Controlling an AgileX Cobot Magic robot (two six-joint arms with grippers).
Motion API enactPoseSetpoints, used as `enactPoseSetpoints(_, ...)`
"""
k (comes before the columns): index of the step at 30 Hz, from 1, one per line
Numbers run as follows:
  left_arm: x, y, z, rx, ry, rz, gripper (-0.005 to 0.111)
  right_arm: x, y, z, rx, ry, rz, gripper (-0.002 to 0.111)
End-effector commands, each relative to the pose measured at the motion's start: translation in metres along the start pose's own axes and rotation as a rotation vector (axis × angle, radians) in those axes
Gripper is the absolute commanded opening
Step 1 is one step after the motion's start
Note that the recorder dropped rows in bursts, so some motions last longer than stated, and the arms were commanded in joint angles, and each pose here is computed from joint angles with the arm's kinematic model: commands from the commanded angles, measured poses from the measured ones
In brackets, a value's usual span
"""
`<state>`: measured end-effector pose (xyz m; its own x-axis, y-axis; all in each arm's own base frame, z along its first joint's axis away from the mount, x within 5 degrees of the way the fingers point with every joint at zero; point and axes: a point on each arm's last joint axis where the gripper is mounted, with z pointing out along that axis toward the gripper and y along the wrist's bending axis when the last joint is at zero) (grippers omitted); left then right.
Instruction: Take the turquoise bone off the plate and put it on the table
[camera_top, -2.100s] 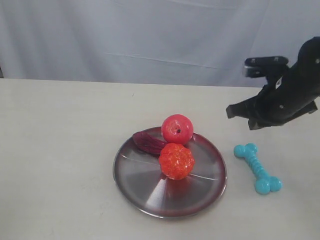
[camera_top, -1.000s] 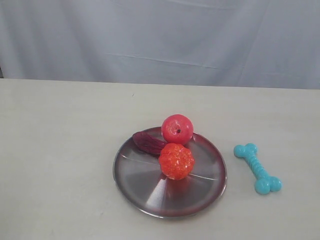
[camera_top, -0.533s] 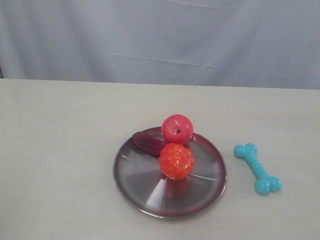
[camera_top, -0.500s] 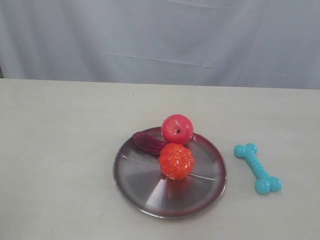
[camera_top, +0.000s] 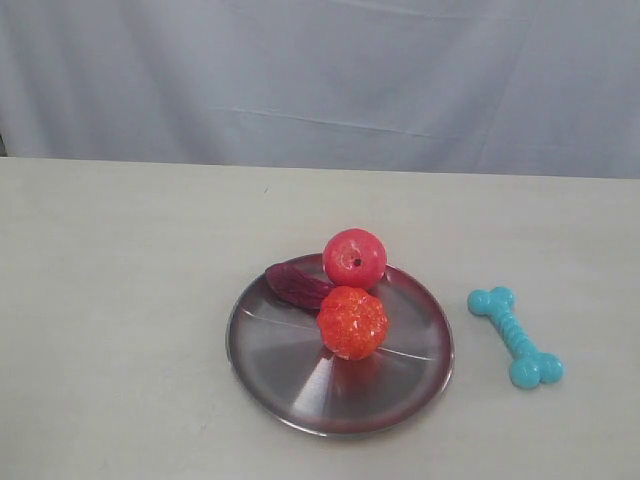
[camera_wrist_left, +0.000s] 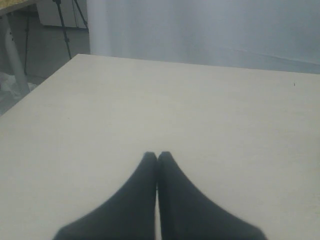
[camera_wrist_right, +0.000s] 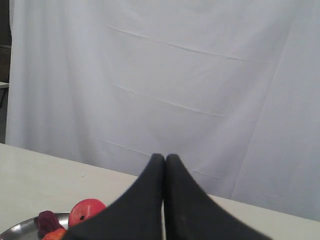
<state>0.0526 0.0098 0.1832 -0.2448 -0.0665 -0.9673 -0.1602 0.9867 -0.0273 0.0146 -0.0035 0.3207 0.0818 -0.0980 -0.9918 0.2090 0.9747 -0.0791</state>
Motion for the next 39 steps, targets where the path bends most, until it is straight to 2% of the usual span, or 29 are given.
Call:
enactPoseSetpoints(1,0.001,0.000,0.000,0.007,0.001,0.001,0.000,0.028,0.001,0.015,0.013,-0.039,-0.062,0.000)
enactPoseSetpoints(6,0.001,0.000,0.000,0.007,0.001,0.001,0.000,0.056,0.004,0.023,0.005,-0.040,-0.066,0.000)
enactPoseSetpoints(16,0.001,0.000,0.000,0.007,0.001,0.001,0.000,0.100,0.008,0.029,-0.004,0.084,-0.030,0.000)
enactPoseSetpoints(27,0.001,0.000,0.000,0.007,0.001,0.001,0.000,0.123,0.006,0.030,0.066,0.149,0.048,0.000)
enactPoseSetpoints(39,0.001,0.000,0.000,0.007,0.001,0.001,0.000,0.141,0.006,0.026,0.072,0.354,0.066,0.000)
